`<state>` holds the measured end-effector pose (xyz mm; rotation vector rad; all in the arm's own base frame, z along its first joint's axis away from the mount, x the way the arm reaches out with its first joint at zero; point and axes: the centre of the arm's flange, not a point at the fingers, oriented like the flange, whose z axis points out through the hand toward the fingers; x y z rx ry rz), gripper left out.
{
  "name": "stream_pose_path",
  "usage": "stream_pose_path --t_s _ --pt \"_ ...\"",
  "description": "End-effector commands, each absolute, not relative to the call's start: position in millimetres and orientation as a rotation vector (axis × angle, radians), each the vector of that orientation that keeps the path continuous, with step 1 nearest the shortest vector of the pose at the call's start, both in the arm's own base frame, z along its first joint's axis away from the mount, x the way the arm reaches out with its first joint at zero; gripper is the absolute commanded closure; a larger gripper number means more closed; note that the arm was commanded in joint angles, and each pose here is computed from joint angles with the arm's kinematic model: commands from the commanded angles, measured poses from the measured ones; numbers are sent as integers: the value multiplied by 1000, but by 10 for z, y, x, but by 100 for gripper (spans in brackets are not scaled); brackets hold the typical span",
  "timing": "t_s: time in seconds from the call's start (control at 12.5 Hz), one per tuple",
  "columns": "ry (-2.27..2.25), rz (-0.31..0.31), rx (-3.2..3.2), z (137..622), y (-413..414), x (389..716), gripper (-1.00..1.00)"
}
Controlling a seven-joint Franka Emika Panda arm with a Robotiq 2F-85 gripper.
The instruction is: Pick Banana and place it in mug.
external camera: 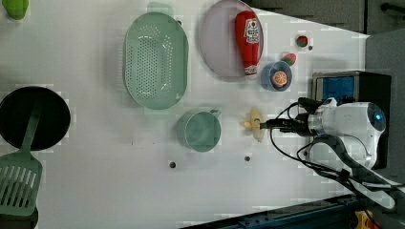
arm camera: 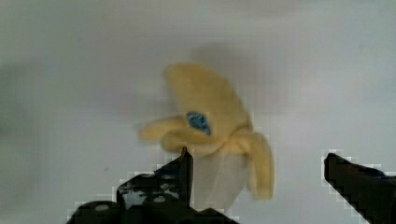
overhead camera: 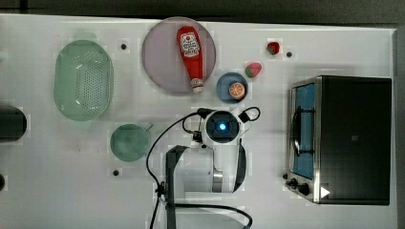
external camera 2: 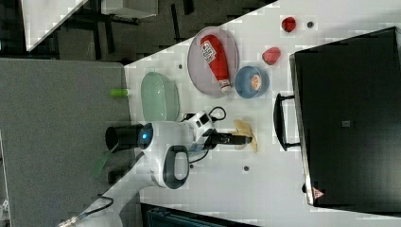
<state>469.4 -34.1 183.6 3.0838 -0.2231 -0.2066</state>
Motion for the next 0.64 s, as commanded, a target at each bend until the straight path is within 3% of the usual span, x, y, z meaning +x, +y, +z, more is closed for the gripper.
stream_pose_path --t_s 0.08,0.32,0.64 --pt "-119 -190 3105 1708 -248 4697 -100" --pt "-119 -119 3111 1542 -241 4704 -93" --pt "-128 -89 3112 1552 -248 4698 8"
